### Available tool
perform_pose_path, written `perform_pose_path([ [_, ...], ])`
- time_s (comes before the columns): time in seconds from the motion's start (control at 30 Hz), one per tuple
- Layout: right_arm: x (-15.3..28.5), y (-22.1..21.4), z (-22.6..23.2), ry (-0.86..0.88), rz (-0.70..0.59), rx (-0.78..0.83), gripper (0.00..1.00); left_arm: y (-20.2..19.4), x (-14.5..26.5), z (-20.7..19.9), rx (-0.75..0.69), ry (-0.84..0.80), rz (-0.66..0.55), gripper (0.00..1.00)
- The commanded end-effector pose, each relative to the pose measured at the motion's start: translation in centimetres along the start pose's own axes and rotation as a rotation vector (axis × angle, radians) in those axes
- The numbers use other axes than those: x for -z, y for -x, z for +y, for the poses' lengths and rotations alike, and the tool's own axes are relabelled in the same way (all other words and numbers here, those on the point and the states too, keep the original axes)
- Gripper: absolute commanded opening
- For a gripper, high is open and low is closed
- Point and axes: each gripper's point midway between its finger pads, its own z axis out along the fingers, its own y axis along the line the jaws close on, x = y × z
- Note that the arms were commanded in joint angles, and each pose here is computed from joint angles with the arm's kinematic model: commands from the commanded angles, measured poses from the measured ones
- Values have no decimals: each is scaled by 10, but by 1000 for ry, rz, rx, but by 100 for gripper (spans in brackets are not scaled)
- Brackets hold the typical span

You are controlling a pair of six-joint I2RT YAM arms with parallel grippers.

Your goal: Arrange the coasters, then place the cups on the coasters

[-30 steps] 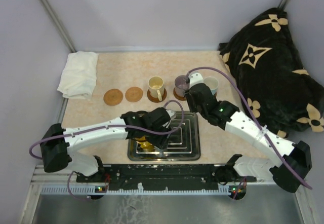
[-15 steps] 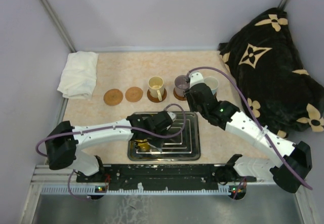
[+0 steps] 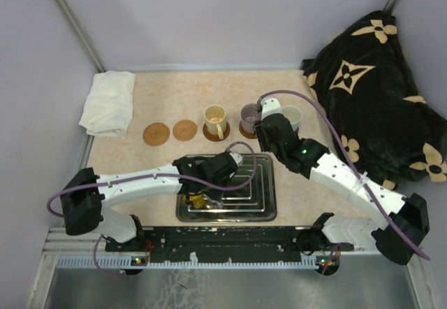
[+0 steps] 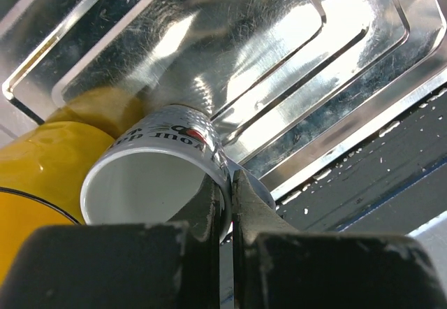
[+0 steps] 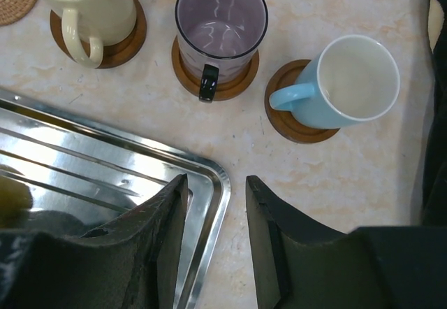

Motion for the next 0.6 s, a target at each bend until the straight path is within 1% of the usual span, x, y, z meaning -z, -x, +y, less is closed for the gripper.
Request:
perform_pose_path([
  [0.0, -4, 17, 0, -23, -62, -26, 40, 27, 10, 0, -48, 13, -89, 0],
  [0.27, -10, 19, 5, -17, -64, -34, 40, 66, 17, 3, -110, 68, -196, 0],
  [0.33, -10, 21, 3, -24, -72, -39, 40, 73, 18, 6, -102, 94, -216, 0],
  [0.57, -9, 29, -12, -100, -102, -26, 40, 97, 29, 13, -100, 138, -269, 0],
])
